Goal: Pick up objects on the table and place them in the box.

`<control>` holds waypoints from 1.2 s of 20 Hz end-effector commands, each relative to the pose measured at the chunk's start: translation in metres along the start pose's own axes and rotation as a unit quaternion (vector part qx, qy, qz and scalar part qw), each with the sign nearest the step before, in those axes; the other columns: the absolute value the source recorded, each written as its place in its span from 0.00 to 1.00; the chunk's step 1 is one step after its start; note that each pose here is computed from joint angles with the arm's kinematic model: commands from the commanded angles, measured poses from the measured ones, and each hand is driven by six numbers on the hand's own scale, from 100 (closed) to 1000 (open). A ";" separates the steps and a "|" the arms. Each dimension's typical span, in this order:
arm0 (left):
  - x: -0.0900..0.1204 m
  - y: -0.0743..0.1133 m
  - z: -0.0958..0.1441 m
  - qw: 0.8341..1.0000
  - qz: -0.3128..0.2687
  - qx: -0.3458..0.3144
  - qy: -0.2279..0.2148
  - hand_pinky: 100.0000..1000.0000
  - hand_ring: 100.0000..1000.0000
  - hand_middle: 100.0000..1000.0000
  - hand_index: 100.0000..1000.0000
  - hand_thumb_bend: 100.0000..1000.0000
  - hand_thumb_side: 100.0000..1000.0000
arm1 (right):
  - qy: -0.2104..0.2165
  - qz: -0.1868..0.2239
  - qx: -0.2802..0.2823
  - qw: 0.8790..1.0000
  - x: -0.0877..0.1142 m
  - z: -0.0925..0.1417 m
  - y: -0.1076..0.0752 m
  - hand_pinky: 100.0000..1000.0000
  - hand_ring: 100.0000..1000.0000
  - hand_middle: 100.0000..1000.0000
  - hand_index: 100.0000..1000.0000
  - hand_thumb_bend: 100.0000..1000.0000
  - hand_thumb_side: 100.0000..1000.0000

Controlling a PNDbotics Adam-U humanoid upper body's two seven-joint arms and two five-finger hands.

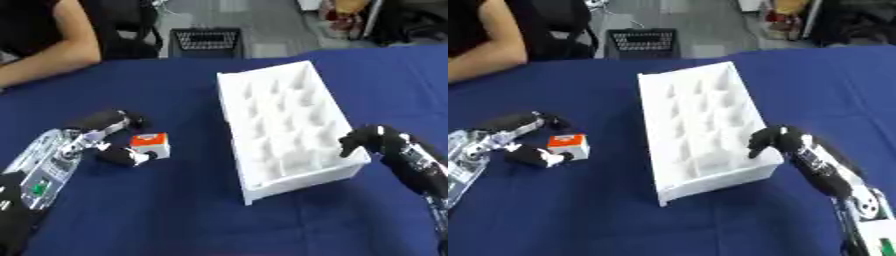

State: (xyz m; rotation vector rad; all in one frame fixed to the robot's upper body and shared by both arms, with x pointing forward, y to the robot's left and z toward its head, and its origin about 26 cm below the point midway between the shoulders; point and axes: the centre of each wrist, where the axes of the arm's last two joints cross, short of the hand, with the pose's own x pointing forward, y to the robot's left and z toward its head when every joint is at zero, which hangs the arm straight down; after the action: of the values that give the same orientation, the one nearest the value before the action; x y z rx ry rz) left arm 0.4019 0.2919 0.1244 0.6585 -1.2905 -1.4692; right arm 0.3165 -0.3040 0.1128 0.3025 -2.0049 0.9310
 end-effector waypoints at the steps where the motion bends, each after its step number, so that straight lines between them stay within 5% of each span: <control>1: 0.000 0.009 0.002 1.000 -0.007 0.009 0.001 0.88 0.84 0.67 0.88 0.43 0.32 | -0.003 0.006 0.003 1.000 0.003 -0.001 -0.002 0.85 0.58 0.60 0.77 0.00 0.97; 11: -0.002 0.008 0.001 1.000 -0.005 0.012 0.009 0.87 0.82 0.60 0.86 0.26 0.24 | -0.002 0.005 0.004 1.000 0.003 -0.001 -0.002 0.85 0.58 0.60 0.77 0.00 0.97; 24: 0.000 0.004 -0.003 1.000 -0.004 0.016 0.007 0.86 0.81 0.58 0.81 0.22 0.24 | -0.001 0.005 0.002 1.000 0.003 0.000 -0.002 0.85 0.58 0.60 0.77 0.00 0.97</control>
State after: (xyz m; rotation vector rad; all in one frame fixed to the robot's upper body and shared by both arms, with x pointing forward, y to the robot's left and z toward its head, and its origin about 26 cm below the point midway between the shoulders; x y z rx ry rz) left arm 0.4032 0.2891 0.1178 0.6637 -1.2887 -1.4508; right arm 0.3164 -0.3040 0.1126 0.3036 -2.0019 0.9318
